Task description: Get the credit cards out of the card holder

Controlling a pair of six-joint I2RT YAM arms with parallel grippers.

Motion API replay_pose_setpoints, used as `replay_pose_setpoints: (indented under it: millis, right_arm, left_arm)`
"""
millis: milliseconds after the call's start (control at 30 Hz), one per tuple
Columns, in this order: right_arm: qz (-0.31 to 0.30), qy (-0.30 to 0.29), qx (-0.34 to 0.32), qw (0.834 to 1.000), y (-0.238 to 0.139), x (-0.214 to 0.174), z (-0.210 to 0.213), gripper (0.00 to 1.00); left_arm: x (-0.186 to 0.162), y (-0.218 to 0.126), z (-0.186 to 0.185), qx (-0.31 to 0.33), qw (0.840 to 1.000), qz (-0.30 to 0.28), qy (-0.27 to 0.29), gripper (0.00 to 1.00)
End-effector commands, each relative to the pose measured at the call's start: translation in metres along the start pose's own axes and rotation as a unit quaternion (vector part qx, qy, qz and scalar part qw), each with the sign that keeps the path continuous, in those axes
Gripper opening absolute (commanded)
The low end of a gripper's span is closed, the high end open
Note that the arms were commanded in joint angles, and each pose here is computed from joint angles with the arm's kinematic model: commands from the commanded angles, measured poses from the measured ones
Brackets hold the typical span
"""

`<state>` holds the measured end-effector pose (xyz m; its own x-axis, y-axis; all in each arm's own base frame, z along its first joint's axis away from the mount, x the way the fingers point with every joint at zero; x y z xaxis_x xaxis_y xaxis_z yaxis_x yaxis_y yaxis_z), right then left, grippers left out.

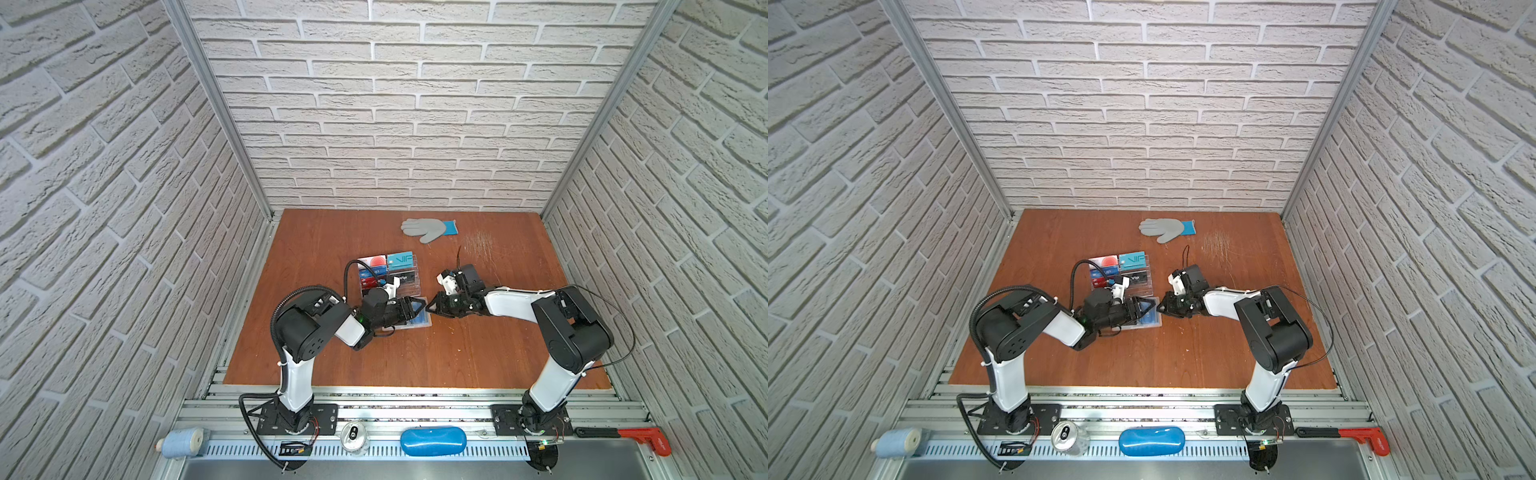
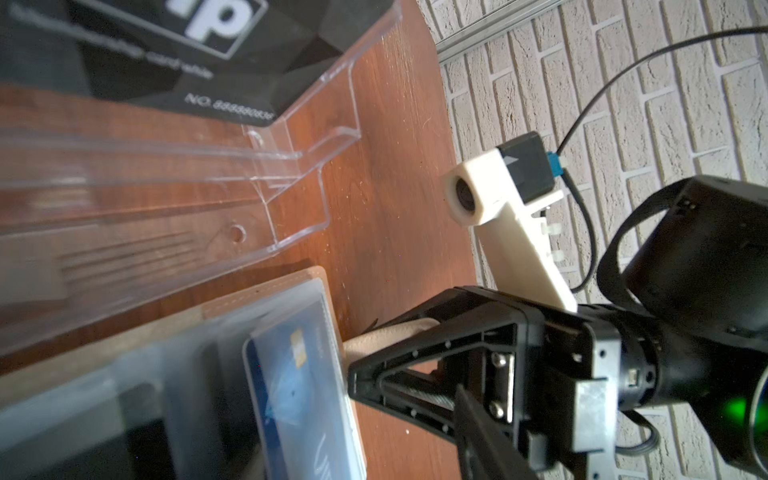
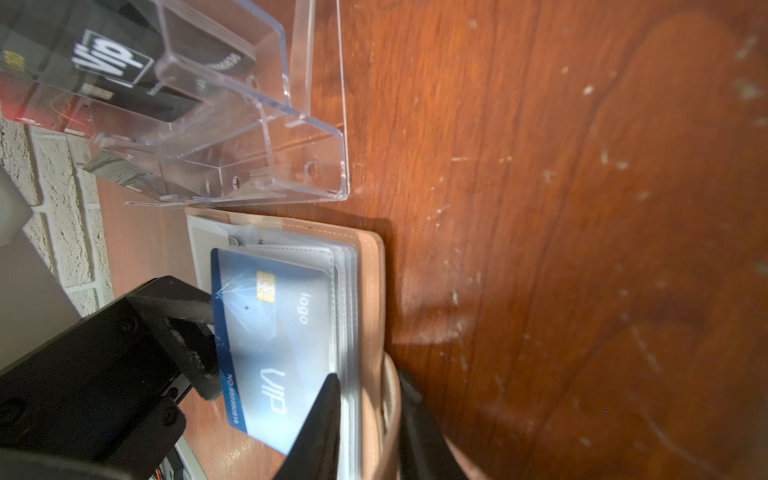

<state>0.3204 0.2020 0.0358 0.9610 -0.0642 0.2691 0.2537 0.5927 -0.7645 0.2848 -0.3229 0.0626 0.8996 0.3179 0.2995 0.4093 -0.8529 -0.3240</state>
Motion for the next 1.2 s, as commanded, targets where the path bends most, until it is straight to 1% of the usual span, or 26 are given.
replay_pose_setpoints:
  millis: [0,133,267,300,367,433,900,1167]
  right_arm:
    - [-0.001,0.006,-0.027,1.000,-0.006,-0.005,-0.012,0.26]
    - [-0.003,0.005,-0.037,0.999,-0.007,-0.005,-0.015,0.26]
    - [0.006,0.014,-0.032,0.999,-0.001,-0.008,-0.017,0.23]
    - [0.007,0.016,-0.030,0.999,0.000,-0.008,-0.017,0.22]
    - [0.007,0.019,-0.027,0.999,0.002,-0.008,-0.017,0.16]
    - [0.008,0.020,-0.027,0.999,0.003,-0.009,-0.017,0.14]
    - [0.016,0.035,-0.003,0.999,0.013,-0.012,-0.015,0.10]
    - [0.015,0.035,-0.001,0.999,0.011,-0.012,-0.013,0.09]
  left_arm:
    - [-0.011,0.003,0.006,0.007,1.000,0.020,0.008,0.60]
    - [-0.011,0.004,0.005,0.006,1.000,0.023,0.011,0.60]
    - [-0.013,0.005,0.005,0.010,0.999,0.031,0.012,0.60]
    - [-0.013,0.005,0.006,0.011,0.999,0.031,0.012,0.60]
    - [-0.014,0.006,0.005,0.011,0.999,0.033,0.013,0.61]
    - [-0.016,0.007,0.005,0.010,0.999,0.037,0.012,0.61]
    - [-0.022,0.019,0.000,0.004,0.999,0.049,0.011,0.61]
    - [-0.025,0.021,0.001,-0.001,0.999,0.050,0.003,0.61]
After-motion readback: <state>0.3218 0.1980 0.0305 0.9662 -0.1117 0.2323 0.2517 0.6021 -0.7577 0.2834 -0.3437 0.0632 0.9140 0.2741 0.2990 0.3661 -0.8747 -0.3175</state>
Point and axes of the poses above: each gripper's point midway between its finger pads, its own y axis out along the fingers, its own z axis along the line the jaws close on, x = y × z, the point moved 2 cm from there along -y, back along the fingers, and after that the axes turned 6 degrees about -y, right-handed, at the moved point
